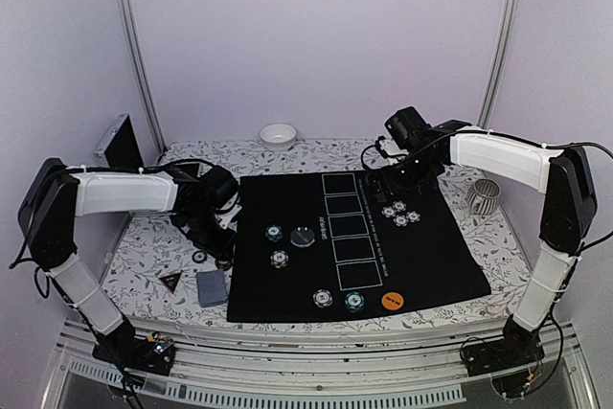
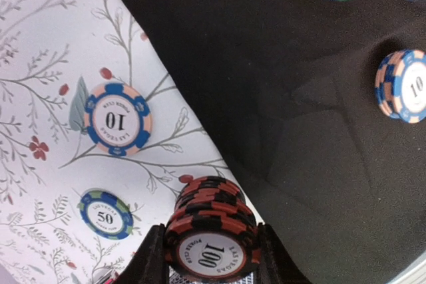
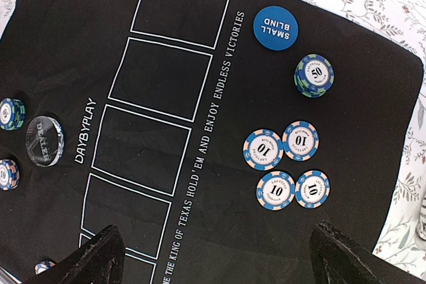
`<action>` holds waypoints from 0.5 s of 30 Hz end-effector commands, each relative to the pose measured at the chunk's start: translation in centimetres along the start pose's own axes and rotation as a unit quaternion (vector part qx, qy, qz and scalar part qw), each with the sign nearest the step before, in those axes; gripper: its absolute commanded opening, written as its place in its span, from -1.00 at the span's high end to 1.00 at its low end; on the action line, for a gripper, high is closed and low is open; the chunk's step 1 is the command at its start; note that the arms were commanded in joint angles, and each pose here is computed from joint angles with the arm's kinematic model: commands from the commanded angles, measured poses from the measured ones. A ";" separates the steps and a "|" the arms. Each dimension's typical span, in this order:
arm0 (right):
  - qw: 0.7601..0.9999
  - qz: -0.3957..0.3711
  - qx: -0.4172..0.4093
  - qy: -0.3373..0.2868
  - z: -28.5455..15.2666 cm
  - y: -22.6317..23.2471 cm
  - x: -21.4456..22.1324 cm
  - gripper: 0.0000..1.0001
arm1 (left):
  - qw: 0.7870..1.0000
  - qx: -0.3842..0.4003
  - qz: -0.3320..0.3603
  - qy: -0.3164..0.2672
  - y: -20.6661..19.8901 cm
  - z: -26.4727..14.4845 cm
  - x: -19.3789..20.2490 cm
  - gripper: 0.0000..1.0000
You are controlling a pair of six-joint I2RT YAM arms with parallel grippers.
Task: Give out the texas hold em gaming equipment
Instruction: Pick up the pile of poker chips from the pile of poker chips.
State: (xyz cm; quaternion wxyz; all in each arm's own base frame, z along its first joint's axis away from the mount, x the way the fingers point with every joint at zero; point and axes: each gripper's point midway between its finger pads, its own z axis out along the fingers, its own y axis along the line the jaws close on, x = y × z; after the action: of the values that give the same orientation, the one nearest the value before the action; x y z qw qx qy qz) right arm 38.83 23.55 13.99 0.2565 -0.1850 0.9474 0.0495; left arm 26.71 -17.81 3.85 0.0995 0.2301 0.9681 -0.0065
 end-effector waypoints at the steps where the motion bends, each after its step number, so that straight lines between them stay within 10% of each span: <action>1: 1.000 0.001 0.010 0.000 0.1 -0.2 -0.1 -0.98 | 0.998 -0.003 0.014 -0.066 -0.4 -3.9 -3.2 1.00; 15: 1.000 0.006 0.018 -0.001 -0.3 -0.5 0.0 -0.98 | 0.975 0.078 0.188 -0.087 -11.2 -5.7 -4.0 1.00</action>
State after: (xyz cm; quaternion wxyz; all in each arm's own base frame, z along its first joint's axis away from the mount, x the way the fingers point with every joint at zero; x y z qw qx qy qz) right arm 38.99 23.23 14.01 0.2596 -0.1807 0.9478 0.0403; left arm 25.30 -27.39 10.44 0.1807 0.3741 0.9073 -0.0647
